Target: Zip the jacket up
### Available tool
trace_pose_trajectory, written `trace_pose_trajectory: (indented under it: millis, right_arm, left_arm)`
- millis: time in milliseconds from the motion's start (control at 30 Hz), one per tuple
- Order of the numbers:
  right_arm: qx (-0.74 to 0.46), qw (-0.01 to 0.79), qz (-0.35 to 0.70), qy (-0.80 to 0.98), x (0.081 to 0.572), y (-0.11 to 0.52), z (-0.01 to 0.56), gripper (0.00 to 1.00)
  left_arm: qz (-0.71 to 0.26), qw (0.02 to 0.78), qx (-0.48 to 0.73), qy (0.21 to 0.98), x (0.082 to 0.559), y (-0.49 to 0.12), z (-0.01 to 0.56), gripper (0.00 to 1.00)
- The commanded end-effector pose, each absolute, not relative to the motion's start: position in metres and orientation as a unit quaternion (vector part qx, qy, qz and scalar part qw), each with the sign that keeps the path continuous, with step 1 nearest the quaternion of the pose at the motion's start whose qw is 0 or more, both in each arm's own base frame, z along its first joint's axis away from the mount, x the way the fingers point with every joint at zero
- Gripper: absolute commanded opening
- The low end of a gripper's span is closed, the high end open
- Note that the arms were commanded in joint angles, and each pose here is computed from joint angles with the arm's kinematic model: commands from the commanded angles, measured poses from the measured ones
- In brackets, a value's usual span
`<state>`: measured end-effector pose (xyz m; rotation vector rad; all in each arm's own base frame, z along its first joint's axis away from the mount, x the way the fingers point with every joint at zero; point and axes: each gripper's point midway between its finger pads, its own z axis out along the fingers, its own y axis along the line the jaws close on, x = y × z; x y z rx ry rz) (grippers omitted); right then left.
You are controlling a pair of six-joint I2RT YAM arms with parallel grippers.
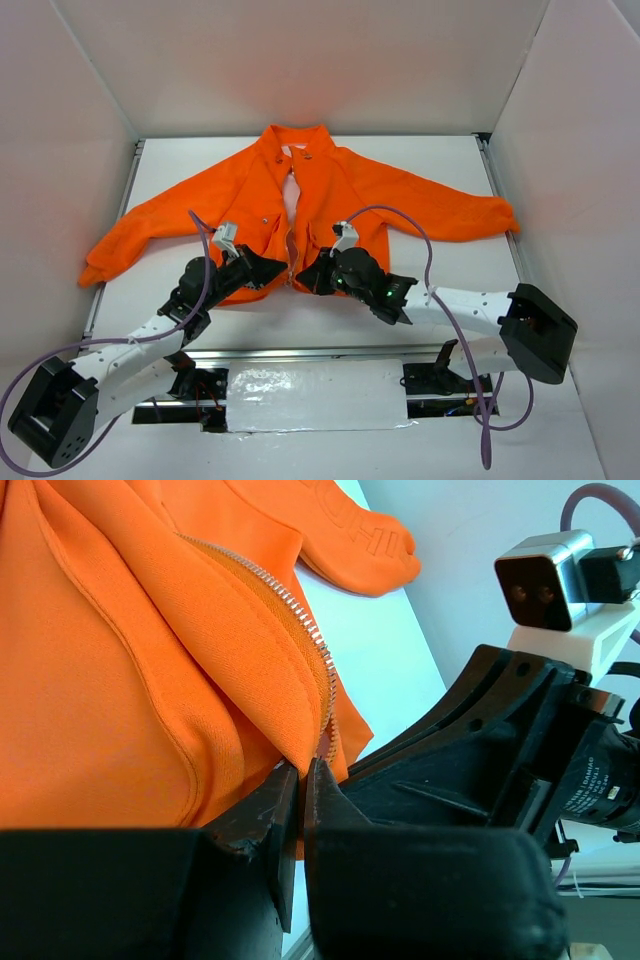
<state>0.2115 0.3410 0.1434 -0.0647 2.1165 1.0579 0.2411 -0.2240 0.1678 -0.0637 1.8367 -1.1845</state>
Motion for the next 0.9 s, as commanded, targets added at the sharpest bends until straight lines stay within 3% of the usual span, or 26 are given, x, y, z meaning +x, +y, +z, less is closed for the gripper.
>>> trace_pose_trajectory:
  millis: [0,867]
  right_arm:
    - [-0.029,0.406,0.46,0.789,0.2121,0.3492,0.1801,0.0]
    - [-0.006,0.421,0.45,0.787,0.2204,0.3401,0.1829,0.0]
  left_arm:
    - [-0.515,0.481,-0.007,0.709,0.2393,-0.2317,0.1954,0.0]
    - [-0.517,0.48,-0.003,0.709,0.2364,-0.2314,0.1979,0.0]
